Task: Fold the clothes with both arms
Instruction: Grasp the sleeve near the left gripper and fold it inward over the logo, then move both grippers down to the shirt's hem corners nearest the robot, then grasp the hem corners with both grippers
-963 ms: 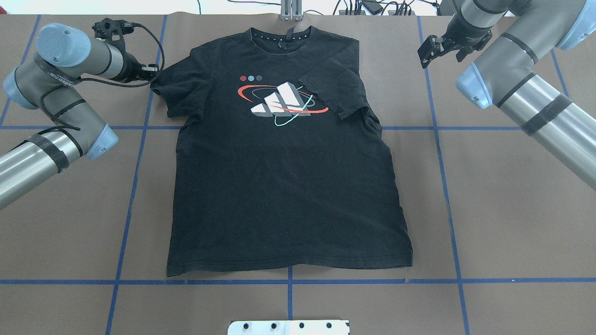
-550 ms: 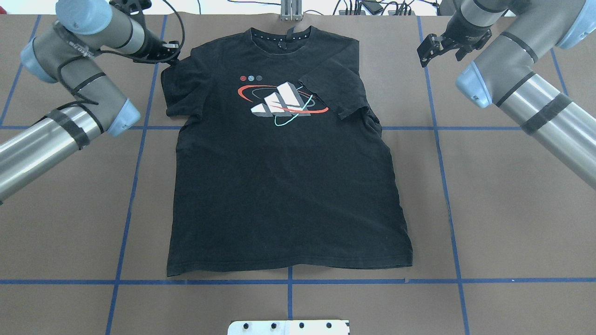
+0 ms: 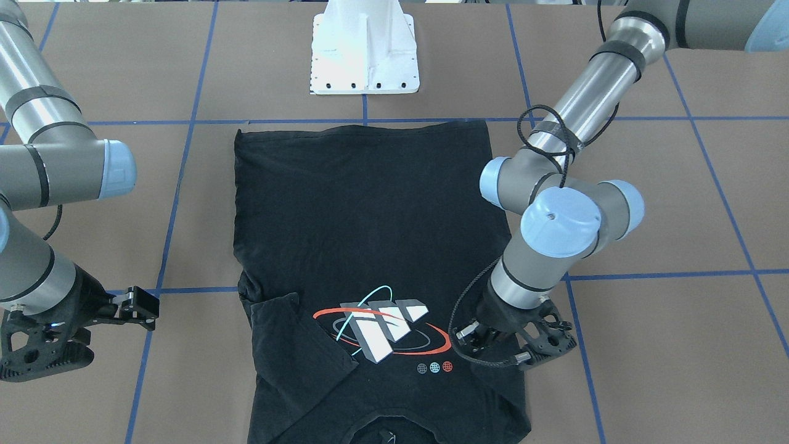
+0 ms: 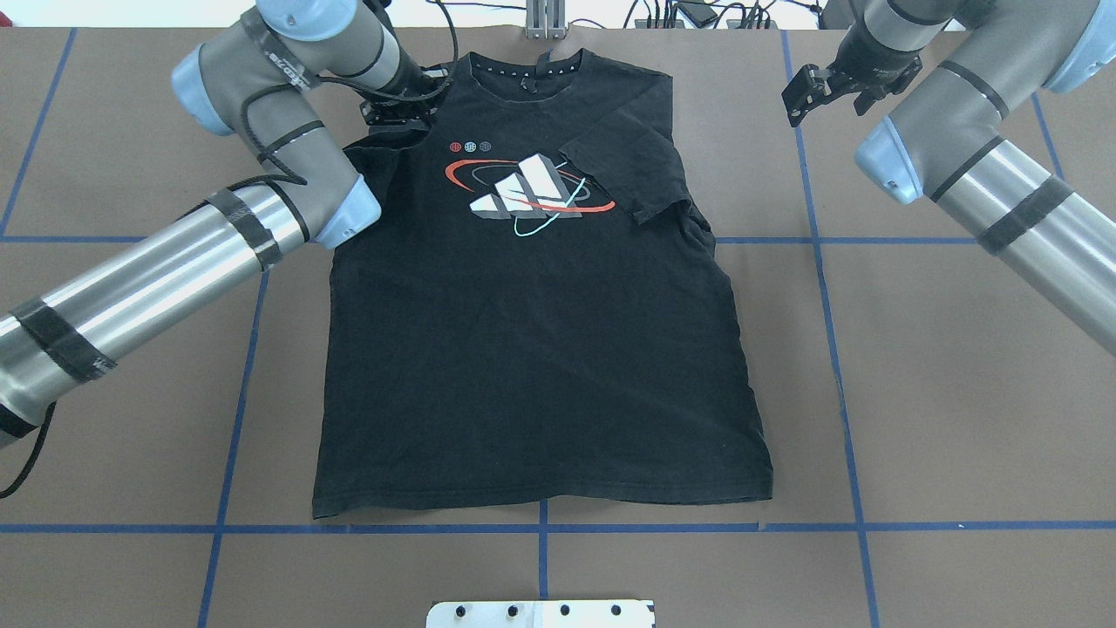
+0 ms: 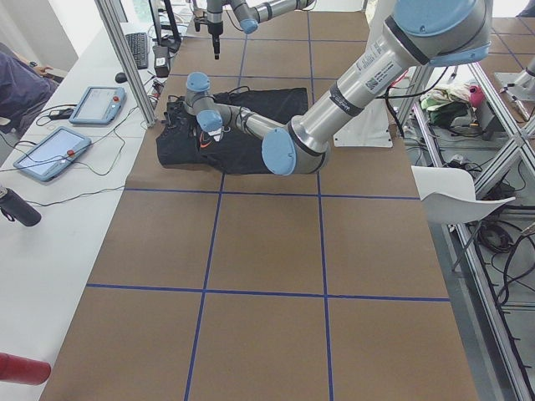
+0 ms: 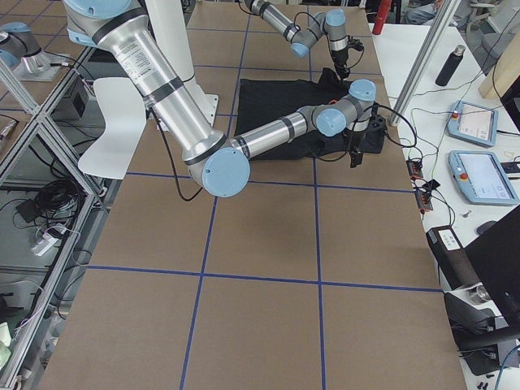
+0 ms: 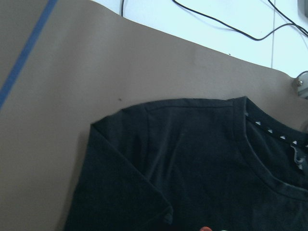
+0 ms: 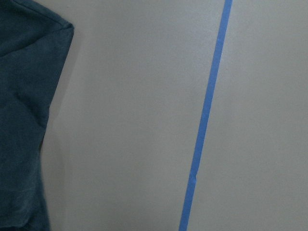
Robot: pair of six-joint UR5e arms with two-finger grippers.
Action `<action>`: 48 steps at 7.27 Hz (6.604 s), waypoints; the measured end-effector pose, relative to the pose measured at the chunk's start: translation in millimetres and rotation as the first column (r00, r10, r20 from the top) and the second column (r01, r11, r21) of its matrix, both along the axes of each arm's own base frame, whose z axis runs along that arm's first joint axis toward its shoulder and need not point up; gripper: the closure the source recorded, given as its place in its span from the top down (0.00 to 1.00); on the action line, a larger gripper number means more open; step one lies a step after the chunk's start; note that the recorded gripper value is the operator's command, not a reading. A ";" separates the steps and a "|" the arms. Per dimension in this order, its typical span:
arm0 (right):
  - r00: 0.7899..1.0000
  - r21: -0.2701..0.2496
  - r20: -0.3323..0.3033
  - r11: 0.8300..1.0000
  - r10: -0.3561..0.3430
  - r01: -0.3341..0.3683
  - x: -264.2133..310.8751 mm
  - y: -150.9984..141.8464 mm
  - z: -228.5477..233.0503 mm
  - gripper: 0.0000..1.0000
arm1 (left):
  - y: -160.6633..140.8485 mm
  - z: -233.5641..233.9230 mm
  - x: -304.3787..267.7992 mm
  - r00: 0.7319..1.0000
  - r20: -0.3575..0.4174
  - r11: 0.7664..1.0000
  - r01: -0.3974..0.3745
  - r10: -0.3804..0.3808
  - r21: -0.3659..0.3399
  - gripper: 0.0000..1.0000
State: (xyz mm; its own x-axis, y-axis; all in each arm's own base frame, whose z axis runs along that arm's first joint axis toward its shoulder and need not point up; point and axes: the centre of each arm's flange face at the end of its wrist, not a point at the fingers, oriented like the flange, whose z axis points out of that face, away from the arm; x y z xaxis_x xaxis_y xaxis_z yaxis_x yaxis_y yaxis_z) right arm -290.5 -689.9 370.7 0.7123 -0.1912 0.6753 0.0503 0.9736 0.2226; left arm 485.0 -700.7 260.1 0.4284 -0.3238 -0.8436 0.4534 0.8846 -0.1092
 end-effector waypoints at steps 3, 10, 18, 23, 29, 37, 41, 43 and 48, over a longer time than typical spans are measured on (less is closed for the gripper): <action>1.000 -0.001 0.000 1.000 -0.001 0.001 -0.7 0.3 0.3 1.00 | 4.7 -18.4 38.2 0.998 -0.004 0.997 0.064 -0.064 -0.044 0.52; 0.995 -0.075 0.069 0.995 0.076 -0.071 -29.9 51.6 -33.4 1.00 | 90.9 12.5 -36.5 0.982 -0.015 0.943 -0.175 0.187 0.281 1.00; 0.996 -0.150 0.041 0.986 0.081 -0.074 -57.7 376.4 -6.6 1.00 | 332.0 116.4 -74.9 0.913 0.003 0.879 -0.394 0.408 0.270 1.00; 0.994 -0.139 0.059 0.987 0.086 -0.078 -61.2 453.9 13.4 1.00 | 435.7 136.0 -46.7 0.887 -0.002 0.874 -0.454 0.461 0.171 0.86; 0.993 -0.133 0.077 0.988 0.087 -0.077 -57.7 456.6 15.1 1.00 | 448.8 144.9 -35.3 0.877 0.008 0.867 -0.475 0.480 0.150 0.58; 0.993 -0.132 0.078 0.988 0.087 -0.077 -58.2 456.5 14.8 1.00 | 452.6 145.4 -35.3 0.869 0.002 0.860 -0.490 0.495 0.143 0.00; 0.994 -0.135 0.067 0.988 0.088 -0.078 -61.0 457.6 19.7 1.00 | 452.6 135.3 -40.4 0.870 -0.009 0.861 -0.486 0.493 0.153 0.00; 0.994 -0.127 0.054 0.988 0.095 -0.088 -68.2 462.7 26.0 1.00 | 453.0 130.9 -42.0 0.870 -0.015 0.861 -0.484 0.492 0.159 0.00; 0.988 -0.114 0.102 0.988 0.112 -0.100 -123.5 476.9 38.4 0.91 | 453.2 118.4 -46.3 0.878 -0.037 0.868 -0.465 0.477 0.173 0.00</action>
State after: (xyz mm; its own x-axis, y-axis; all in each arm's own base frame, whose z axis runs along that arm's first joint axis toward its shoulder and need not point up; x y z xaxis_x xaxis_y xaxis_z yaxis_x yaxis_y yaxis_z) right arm -414.0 -213.0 409.1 0.6466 -0.0400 0.7618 -0.0733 0.9907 0.1143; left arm 438.8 -247.5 378.5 0.4296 0.0366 -0.9023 -0.0257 0.9993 0.0283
